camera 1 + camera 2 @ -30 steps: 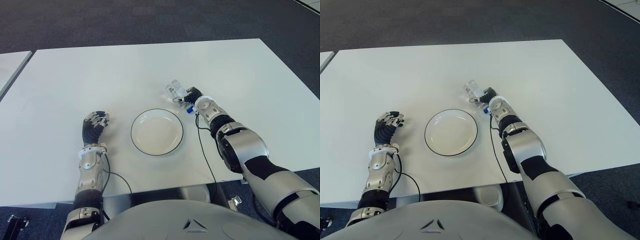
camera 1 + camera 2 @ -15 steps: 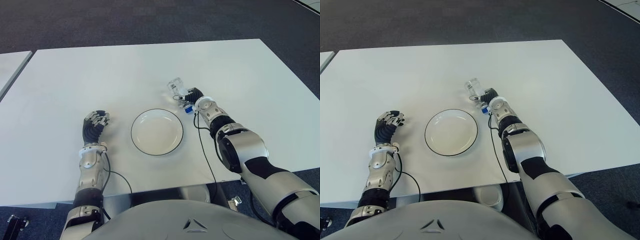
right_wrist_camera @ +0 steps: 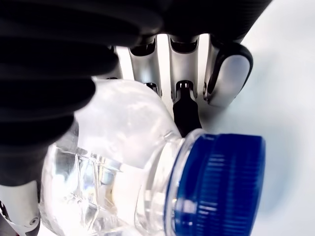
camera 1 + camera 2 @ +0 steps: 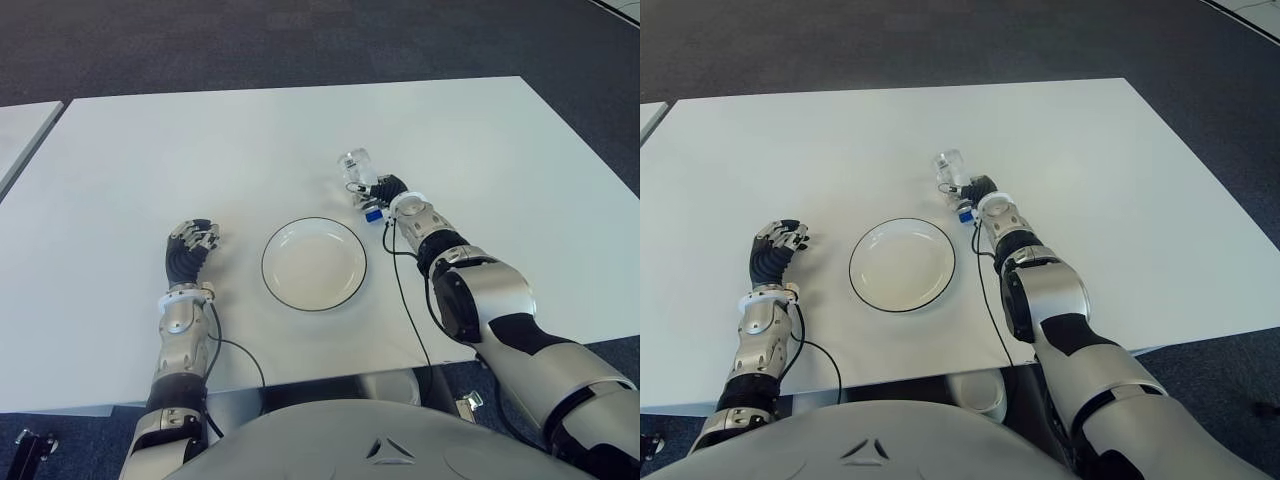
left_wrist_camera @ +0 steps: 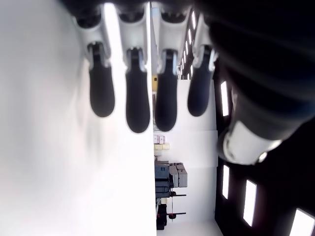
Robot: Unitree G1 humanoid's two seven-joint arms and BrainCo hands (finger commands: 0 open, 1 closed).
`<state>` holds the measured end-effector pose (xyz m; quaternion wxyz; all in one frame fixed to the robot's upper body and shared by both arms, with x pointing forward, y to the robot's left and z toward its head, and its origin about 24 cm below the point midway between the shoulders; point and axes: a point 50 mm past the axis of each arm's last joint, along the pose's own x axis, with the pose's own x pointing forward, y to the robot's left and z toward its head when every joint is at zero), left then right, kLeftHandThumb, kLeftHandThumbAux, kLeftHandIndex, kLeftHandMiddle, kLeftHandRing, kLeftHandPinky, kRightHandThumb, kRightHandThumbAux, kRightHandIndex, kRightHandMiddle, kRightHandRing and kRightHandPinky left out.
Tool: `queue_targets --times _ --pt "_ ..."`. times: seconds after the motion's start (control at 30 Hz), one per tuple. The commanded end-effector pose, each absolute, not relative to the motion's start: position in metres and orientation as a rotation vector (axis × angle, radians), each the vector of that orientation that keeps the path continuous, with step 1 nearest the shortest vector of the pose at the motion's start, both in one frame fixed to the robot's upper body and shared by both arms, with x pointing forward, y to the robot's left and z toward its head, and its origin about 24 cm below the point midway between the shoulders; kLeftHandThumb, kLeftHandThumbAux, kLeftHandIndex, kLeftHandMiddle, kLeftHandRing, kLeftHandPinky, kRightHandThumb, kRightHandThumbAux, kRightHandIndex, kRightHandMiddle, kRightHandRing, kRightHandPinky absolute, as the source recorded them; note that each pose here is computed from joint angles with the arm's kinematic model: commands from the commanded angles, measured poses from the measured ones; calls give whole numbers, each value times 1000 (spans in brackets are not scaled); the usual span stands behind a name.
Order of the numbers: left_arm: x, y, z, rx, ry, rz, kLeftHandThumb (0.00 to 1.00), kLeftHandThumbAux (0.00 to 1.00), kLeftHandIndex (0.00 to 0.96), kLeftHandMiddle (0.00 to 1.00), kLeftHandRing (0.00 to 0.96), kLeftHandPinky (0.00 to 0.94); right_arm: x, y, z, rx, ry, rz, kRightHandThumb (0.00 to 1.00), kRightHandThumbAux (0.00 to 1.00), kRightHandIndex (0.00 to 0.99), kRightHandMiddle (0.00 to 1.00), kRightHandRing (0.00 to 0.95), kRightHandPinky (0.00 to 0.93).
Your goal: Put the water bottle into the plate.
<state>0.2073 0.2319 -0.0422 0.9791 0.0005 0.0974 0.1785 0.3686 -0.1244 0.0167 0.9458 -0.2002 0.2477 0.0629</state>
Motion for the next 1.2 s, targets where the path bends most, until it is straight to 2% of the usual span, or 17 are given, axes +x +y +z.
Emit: queue_targets --times 0.03,0.27,0.43,0.9,1.2 --pt "167 221 -92 -48 514 376 837 679 429 465 520 496 370 -116 20 -343 470 136 704 722 438 774 773 795" --pt "168 219 -91 -38 513 366 836 680 426 466 525 504 382 -102 47 -364 292 201 705 722 439 808 808 824" --pt "168 218 -91 -39 514 369 835 680 420 469 524 501 382 -98 53 -387 178 244 706 722 440 832 835 851" --pt "167 218 -93 -52 513 365 833 682 408 475 525 497 358 -78 85 -482 -297 369 708 721 439 900 885 891" --pt "168 217 -92 -57 511 365 831 683 401 479 525 494 334 -76 83 -544 -389 502 710 719 439 898 890 864"
